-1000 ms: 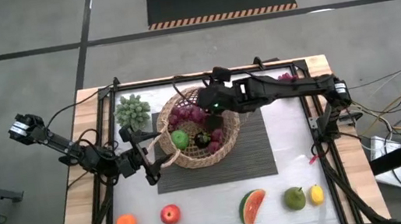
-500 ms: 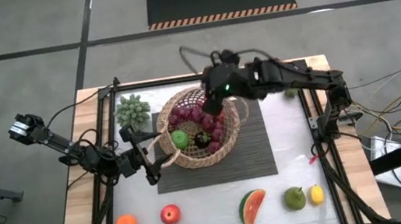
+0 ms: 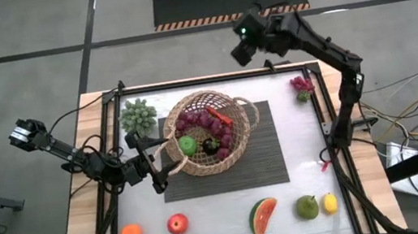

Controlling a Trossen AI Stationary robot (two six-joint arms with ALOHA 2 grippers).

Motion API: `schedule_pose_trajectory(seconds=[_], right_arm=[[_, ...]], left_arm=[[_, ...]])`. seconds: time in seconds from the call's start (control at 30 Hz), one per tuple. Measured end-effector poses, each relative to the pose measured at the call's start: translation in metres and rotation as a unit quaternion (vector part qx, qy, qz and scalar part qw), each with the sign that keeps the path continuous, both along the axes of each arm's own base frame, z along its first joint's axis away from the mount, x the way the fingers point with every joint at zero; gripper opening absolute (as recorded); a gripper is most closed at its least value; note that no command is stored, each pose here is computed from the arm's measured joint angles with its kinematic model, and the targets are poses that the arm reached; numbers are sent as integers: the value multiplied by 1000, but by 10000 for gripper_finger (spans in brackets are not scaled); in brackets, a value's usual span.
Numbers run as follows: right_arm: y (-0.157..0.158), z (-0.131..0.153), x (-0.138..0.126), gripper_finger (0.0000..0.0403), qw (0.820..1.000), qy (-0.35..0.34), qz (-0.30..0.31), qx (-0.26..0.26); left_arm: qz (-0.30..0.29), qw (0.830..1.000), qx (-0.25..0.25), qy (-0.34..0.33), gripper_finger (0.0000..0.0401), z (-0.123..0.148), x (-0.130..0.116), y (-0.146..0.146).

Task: Build produce basket
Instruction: Put the purple grapes into the brown basket

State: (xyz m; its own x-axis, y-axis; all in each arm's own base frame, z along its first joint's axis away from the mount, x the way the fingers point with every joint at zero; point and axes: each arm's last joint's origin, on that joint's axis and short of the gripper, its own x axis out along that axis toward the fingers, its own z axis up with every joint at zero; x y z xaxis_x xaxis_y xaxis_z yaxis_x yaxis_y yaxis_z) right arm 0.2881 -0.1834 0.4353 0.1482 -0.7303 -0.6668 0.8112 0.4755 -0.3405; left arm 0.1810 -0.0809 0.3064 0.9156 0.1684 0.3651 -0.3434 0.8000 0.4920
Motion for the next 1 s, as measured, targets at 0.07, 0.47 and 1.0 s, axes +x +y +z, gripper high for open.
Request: schedule_pose_trajectory(seconds=[0.07,0.47,1.0], right_arm=[[-15,-4,-9,176,1000,15,-28,2],[-72,-68,-63,207,967,50,-159,195],[-64,-172,-84,285,895,158,-238,342]], left_arm=[[0,1000,1,0,306,0,0,0],[1,1000,2,1,306,-1,0,0],[3,1000,2,2,306,-1,0,0]])
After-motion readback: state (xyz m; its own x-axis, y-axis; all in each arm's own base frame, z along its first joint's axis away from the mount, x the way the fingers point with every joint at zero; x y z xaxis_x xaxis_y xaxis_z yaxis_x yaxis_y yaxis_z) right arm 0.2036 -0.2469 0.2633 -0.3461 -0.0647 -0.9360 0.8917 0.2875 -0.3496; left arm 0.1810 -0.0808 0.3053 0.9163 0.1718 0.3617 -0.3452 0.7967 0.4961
